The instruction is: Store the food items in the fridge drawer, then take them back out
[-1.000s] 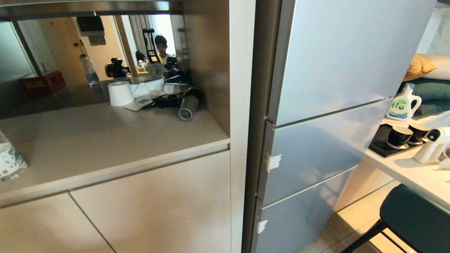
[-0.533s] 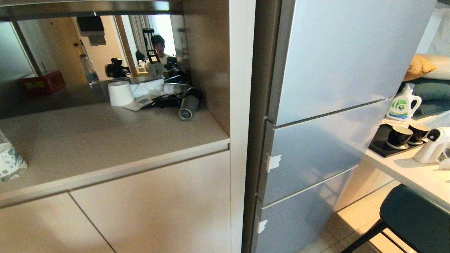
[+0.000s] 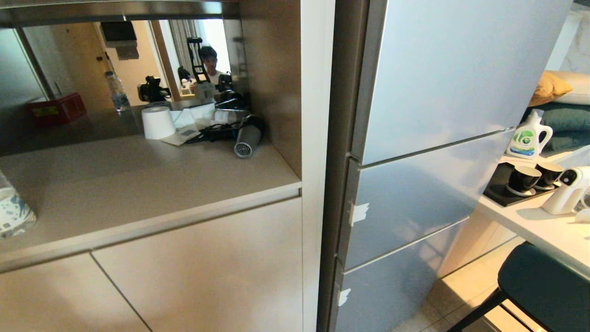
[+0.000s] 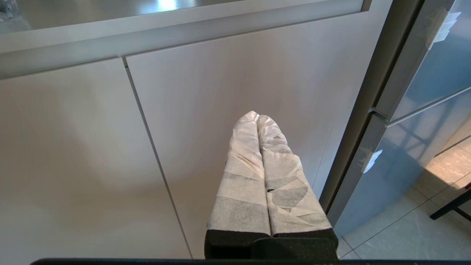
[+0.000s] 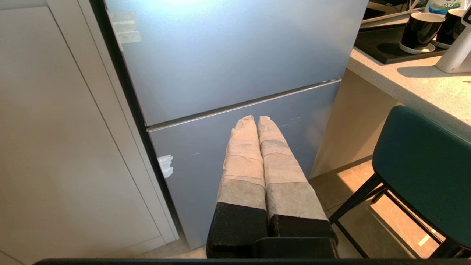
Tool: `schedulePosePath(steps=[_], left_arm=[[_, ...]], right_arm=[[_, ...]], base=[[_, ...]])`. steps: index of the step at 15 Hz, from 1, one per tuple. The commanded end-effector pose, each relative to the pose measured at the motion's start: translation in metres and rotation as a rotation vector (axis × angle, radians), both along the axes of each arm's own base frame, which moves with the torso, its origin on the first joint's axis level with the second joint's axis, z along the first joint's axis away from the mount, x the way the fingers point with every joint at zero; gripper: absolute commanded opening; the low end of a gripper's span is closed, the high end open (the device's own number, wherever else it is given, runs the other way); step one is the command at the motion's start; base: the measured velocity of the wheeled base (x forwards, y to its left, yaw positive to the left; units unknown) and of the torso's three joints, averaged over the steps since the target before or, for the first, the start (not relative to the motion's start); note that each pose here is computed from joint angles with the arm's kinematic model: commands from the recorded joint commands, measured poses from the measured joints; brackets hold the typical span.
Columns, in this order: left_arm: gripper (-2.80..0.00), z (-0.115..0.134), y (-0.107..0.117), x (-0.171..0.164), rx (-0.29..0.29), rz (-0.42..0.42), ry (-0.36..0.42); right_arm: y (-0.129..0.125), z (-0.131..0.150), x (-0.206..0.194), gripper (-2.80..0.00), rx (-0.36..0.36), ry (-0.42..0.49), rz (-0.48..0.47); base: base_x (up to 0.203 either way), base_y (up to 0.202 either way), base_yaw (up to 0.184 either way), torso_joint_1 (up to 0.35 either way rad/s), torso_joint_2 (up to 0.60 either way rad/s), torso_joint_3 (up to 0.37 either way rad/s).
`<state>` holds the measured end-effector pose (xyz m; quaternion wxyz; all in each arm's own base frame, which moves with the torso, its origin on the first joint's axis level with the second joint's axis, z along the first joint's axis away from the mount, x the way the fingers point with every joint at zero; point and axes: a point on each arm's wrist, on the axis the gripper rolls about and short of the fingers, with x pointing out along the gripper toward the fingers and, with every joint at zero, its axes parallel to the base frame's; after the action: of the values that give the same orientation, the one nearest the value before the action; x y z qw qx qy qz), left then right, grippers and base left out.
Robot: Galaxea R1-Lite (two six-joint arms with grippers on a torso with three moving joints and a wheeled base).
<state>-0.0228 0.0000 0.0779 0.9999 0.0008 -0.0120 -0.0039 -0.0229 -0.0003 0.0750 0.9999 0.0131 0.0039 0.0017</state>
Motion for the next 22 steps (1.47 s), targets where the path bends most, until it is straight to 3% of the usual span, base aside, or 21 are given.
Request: schedulePosePath(steps=[1, 22], left_arm=[[-2.8, -0.0029, 0.0, 0.0008, 0.0, 0.0, 0.01], [-2.8, -0.0029, 0.0, 0.0008, 0.0, 0.0, 0.01]], right_arm=[[0.0, 0.0001, 0.0001, -2.8, 0.0, 0.0, 0.001], [0.0, 0.0, 0.0001, -2.8, 0.006, 0.002, 0.0]], base=[[0.0, 0.0, 0.0, 0.0, 0.0, 0.0], [0.0, 0.0, 0.0, 0.0, 0.0, 0.0]])
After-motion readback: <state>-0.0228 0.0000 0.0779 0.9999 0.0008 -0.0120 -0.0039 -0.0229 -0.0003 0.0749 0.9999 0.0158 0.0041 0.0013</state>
